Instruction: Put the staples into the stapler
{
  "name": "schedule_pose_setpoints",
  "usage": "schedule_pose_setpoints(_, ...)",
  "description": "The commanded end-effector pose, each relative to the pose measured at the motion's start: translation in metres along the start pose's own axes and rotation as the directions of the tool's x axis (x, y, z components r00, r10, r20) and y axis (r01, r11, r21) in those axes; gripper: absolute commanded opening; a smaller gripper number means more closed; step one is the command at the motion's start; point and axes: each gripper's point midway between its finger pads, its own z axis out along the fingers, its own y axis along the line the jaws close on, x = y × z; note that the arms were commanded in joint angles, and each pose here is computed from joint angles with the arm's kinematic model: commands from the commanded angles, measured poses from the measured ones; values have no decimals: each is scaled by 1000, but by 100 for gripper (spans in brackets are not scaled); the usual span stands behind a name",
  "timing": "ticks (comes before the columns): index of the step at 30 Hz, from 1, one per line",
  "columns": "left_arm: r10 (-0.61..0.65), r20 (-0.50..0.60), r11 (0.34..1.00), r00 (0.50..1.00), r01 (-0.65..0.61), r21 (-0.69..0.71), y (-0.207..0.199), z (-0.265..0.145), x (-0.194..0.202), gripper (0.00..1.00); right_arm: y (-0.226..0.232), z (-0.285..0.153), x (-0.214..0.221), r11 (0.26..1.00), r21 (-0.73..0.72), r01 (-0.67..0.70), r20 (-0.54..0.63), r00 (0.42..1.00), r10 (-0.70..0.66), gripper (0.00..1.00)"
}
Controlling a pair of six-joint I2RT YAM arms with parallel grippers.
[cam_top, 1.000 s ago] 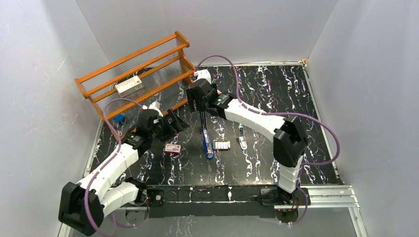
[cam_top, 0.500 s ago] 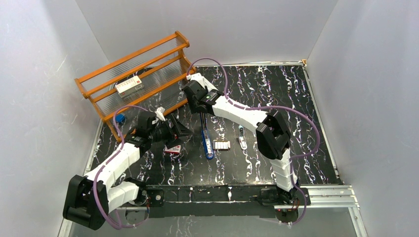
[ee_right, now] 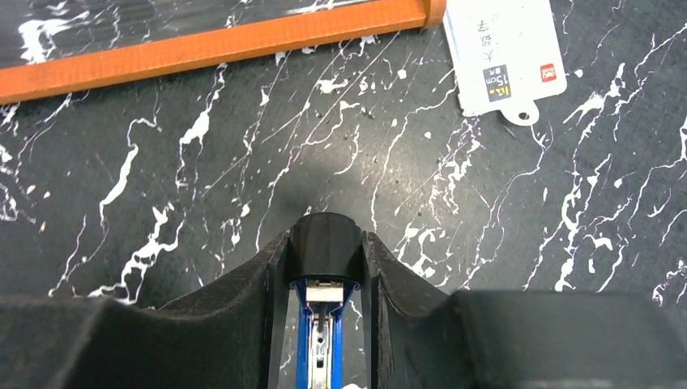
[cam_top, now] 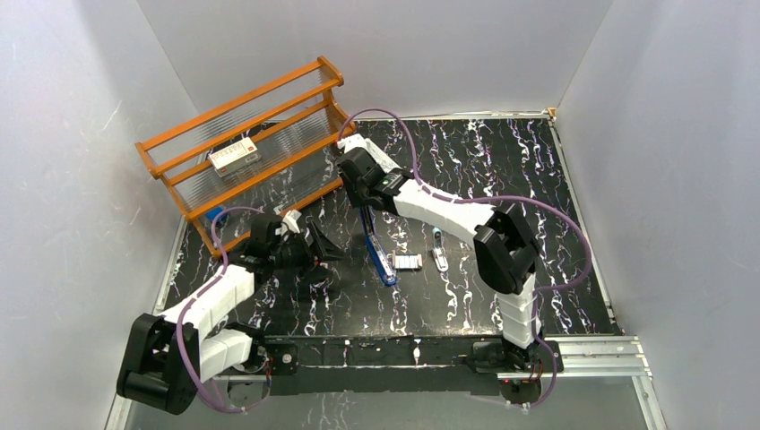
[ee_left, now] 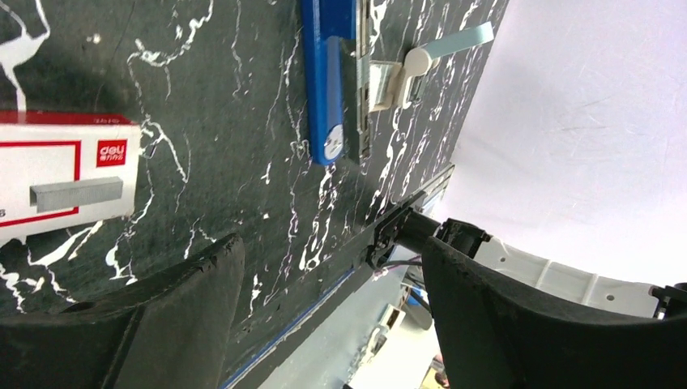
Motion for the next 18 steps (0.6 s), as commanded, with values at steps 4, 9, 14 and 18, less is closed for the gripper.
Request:
schedule_pose_setpoints(4, -4, -19, 1000, 1000, 3, -26, 6, -4, 6, 76, 18, -43, -30, 989, -147, 3, 124, 992, 16, 34)
schedule_pose_setpoints(9, 26, 76, 993, 997, -17, -114, 11, -14, -14, 77, 37, -59, -13, 985, -174, 13, 99, 995, 4, 34)
schedule_pose_setpoints(14, 17, 118, 988, 993, 1, -155, 13, -22, -30, 77, 48, -76, 5, 979, -202, -28, 51, 998, 39, 34)
schedule_pose_setpoints(18, 25, 155, 982, 988, 4, -187, 12, -29, -47, 77, 61, -91, 23, 961, -276, 20, 45, 999, -8, 35)
